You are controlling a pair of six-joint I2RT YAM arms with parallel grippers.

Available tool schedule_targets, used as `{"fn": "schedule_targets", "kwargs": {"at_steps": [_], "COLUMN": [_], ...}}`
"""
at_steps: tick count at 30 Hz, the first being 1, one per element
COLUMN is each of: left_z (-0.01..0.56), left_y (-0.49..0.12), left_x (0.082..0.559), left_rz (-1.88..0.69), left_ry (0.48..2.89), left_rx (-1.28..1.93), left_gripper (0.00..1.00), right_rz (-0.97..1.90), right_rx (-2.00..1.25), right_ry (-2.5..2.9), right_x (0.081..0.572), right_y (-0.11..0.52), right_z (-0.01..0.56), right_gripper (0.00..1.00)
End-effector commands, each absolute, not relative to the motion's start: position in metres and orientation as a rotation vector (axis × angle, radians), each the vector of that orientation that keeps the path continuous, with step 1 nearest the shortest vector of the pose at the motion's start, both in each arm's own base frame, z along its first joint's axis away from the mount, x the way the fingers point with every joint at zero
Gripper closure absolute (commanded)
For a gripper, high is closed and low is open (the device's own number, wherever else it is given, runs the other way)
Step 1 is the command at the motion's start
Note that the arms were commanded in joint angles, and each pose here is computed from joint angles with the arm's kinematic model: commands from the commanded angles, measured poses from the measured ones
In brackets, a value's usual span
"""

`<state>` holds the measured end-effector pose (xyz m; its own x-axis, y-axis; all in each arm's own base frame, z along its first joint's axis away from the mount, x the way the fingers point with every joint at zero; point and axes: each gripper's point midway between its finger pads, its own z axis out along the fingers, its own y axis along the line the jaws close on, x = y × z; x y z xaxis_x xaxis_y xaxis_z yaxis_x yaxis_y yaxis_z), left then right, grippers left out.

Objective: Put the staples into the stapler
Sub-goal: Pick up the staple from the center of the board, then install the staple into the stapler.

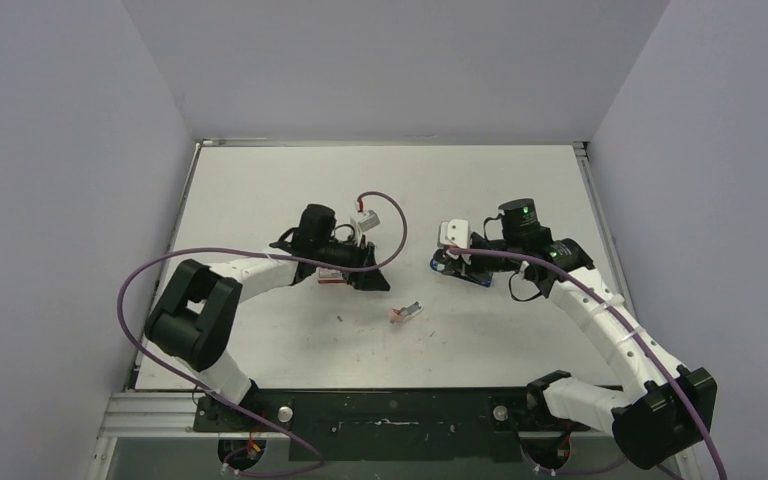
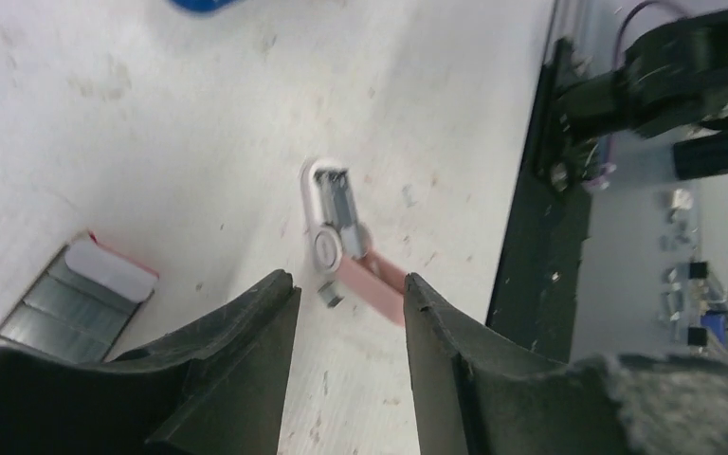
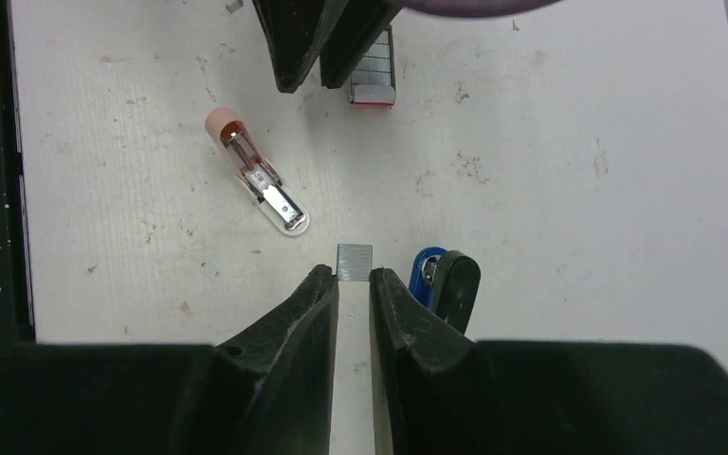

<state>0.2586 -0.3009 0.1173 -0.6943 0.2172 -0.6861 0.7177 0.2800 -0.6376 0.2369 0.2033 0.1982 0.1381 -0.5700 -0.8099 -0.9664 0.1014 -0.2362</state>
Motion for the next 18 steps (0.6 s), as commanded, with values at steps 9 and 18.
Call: {"fn": "schedule_targets", "kwargs": {"at_steps": [9,18], "left_z": [0.043,0.049], "left_y": [-0.303,-0.305], "left_x": [0.224,0.224], "left_rz": [-1.159,-1.186], "left_ry": [2.289,2.286], "left_rx": [1.087,1.076], "left_gripper": [0.58,0.6], "right_rz": [0.609,0.621], "right_rx": [-1.536,-1.569], "right_ry": [1.535,1.55], "right_x": [0.238,0.237], "right_y": [0.197,0.196], "right_z": [0.195,0.183], "right_gripper": [0.92,0.92]}}
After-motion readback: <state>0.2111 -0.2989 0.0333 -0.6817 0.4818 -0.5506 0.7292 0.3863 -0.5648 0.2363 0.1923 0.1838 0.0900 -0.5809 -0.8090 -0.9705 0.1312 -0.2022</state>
